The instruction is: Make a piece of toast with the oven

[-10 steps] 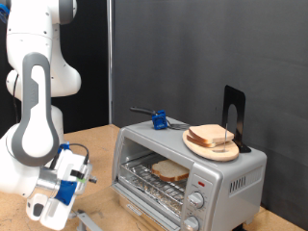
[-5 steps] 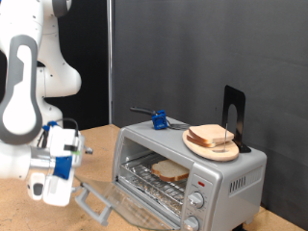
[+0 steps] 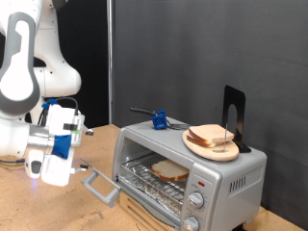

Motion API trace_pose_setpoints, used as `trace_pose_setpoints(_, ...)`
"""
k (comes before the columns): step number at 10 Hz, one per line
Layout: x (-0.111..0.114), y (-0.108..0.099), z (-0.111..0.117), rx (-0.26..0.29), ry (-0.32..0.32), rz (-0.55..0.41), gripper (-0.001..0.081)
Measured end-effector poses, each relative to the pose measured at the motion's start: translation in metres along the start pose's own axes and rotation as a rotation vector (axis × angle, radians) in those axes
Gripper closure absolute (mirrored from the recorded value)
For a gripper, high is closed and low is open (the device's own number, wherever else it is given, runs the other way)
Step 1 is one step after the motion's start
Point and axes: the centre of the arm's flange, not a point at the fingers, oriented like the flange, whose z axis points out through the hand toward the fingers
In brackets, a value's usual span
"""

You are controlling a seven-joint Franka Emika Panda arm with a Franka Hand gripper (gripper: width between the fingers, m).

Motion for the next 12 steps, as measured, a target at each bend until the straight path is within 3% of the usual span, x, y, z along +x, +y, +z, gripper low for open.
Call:
trace_pose_setpoints(3, -0.003, -0.008, 0.016, -0.027, -0.019, 0.023, -0.0002)
trace_pose_setpoints(6, -0.004, -0.012, 0.051, -0.076, 0.008, 0.024, -0.0002)
trace_pose_setpoints(12, -0.010, -0.025, 0.100, -0.087, 0.032, 0.003, -0.0002)
